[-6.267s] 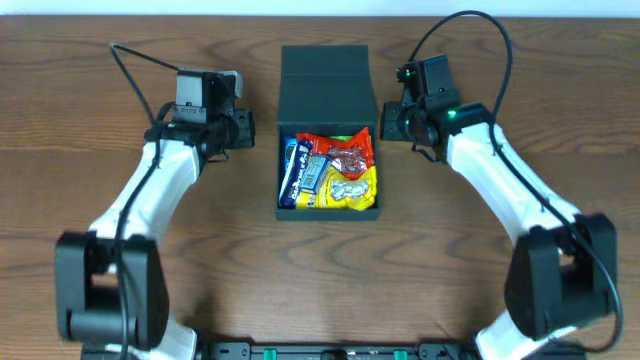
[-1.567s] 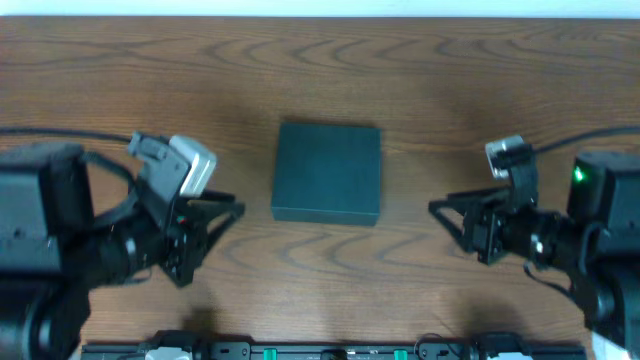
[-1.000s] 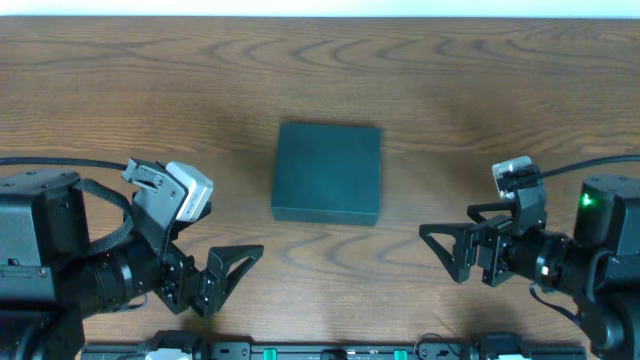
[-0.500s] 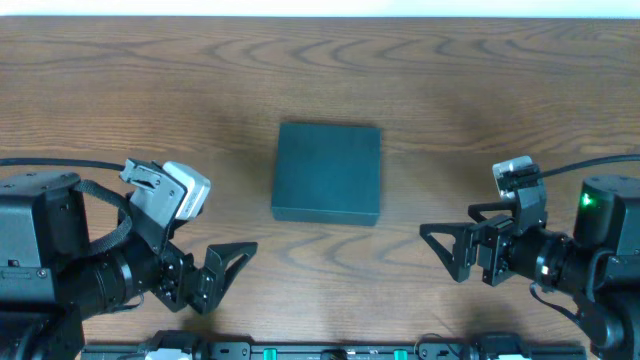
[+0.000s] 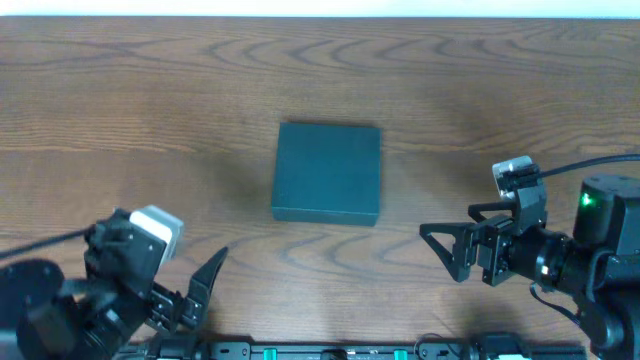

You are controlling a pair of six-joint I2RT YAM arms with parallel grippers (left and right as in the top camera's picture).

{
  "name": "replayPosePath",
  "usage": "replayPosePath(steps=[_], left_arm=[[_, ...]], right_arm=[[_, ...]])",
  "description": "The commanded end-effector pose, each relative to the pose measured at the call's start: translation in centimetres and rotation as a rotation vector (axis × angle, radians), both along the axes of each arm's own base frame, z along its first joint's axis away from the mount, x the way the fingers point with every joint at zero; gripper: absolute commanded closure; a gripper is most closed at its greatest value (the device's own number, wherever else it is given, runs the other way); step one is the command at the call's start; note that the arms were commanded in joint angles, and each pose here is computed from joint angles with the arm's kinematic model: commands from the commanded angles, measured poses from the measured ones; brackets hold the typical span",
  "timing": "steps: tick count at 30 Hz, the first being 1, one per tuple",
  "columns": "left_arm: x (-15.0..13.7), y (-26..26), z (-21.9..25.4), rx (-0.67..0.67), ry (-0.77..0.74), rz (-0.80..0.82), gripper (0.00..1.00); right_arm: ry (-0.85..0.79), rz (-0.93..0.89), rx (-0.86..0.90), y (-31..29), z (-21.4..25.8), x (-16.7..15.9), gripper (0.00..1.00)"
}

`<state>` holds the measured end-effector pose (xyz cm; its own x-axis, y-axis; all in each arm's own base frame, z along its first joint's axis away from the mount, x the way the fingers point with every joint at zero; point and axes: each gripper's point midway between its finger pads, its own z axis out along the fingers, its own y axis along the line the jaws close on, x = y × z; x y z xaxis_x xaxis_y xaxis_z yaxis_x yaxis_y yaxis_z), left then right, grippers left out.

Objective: Pack container

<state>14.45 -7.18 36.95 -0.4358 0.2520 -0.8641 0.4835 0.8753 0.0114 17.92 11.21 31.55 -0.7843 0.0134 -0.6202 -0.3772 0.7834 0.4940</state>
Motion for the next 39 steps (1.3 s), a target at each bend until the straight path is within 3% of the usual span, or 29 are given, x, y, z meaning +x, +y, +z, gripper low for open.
replayPosePath(steps=[1,5,11,20,28,39], left_arm=[[0.4,1.2,-2.5,0.039,0.000,0.066,0.05],[0.6,1.4,-5.6,0.032,-0.015,0.083,0.05],[1.8,3.0,-10.5,-0.067,-0.002,0.258,0.05],[4.1,3.0,-16.9,-0.076,-0.096,0.261,0.05],[5.5,3.6,-20.1,-0.081,-0.170,0.298,0.05],[5.8,4.7,-23.0,-0.064,-0.117,0.370,0.05]], right_arm=[[-0.003,0.011,-0.002,0.1,0.0,-0.1,0.01],[-0.003,0.011,-0.002,0.1,0.0,-0.1,0.01],[-0.003,0.011,-0.002,0.1,0.0,-0.1,0.01],[-0.003,0.011,-0.002,0.1,0.0,-0.1,0.01],[-0.003,0.011,-0.002,0.1,0.0,-0.1,0.01],[-0.003,0.011,-0.002,0.1,0.0,-0.1,0.01]])
